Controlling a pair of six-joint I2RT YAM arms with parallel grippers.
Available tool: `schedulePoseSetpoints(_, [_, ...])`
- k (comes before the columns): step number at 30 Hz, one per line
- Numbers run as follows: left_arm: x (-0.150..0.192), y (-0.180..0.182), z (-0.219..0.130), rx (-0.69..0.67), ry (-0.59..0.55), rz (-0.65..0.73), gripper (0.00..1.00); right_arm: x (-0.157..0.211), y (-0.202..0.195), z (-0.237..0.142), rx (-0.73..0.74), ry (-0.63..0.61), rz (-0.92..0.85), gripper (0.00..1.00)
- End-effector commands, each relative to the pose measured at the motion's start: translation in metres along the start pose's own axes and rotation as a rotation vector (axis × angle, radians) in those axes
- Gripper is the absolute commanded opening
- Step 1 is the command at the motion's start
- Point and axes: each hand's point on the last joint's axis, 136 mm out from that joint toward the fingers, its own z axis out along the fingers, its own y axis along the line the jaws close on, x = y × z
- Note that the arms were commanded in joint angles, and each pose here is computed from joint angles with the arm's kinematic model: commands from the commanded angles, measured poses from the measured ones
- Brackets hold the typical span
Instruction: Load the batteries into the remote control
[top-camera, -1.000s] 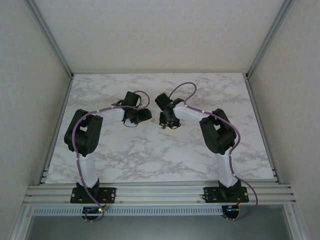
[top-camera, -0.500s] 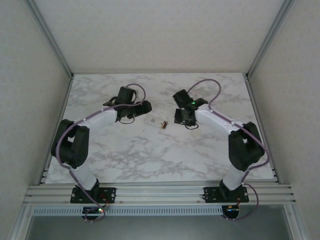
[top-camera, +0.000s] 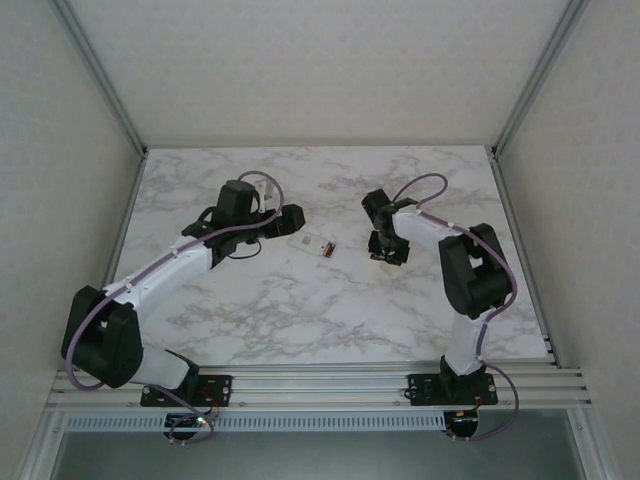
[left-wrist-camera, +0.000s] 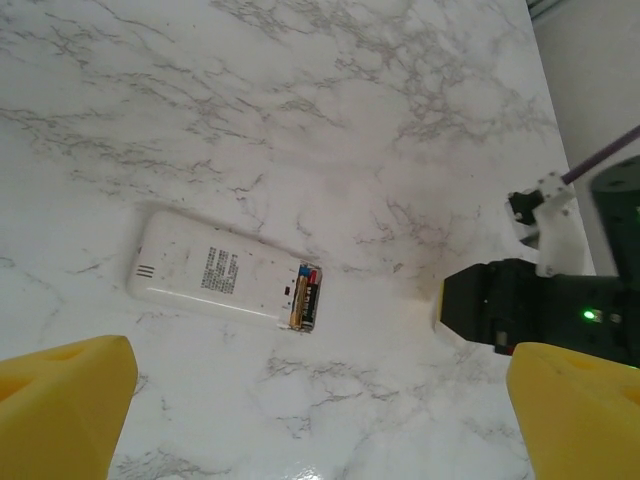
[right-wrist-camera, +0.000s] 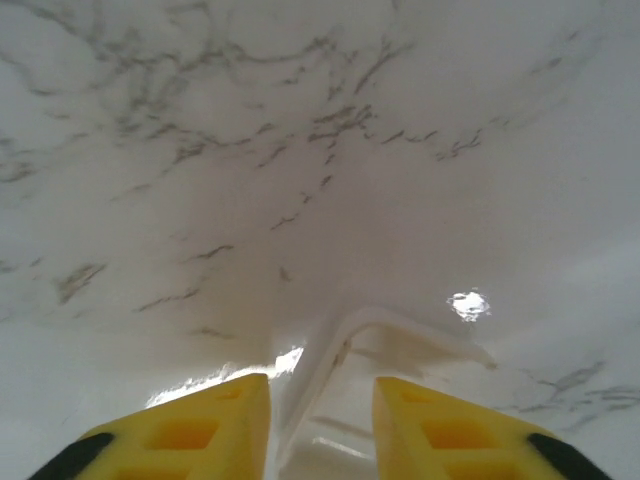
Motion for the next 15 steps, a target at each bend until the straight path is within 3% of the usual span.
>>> schedulePoseSetpoints(1, [0.001,-0.003,-0.007,0.013,-0.016,0.043,0.96,0.002,0.0,0.01,0.005,0.022,0.034,0.17])
schedulePoseSetpoints(4, [0.001,-0.01,-0.011,0.049,-0.023,0.064,0.97,-0.001,0.009,-0.003,-0.073,0.0,0.039,0.01])
schedulePoseSetpoints(8, [-0.001,-0.043,-0.024,0.206,-0.073,0.197,0.98,-0.008,0.049,-0.066,-0.398,-0.08,0.006,0.0])
schedulePoseSetpoints(12, [0.007,-0.099,-0.05,0.404,-0.226,0.521,0.99,-0.002,0.102,-0.166,-0.878,-0.16,-0.154,0.0])
schedulePoseSetpoints(15, [0.02,-0.123,-0.062,0.407,-0.391,0.81,0.97,0.013,0.116,-0.224,-1.093,-0.167,-0.298,0.0])
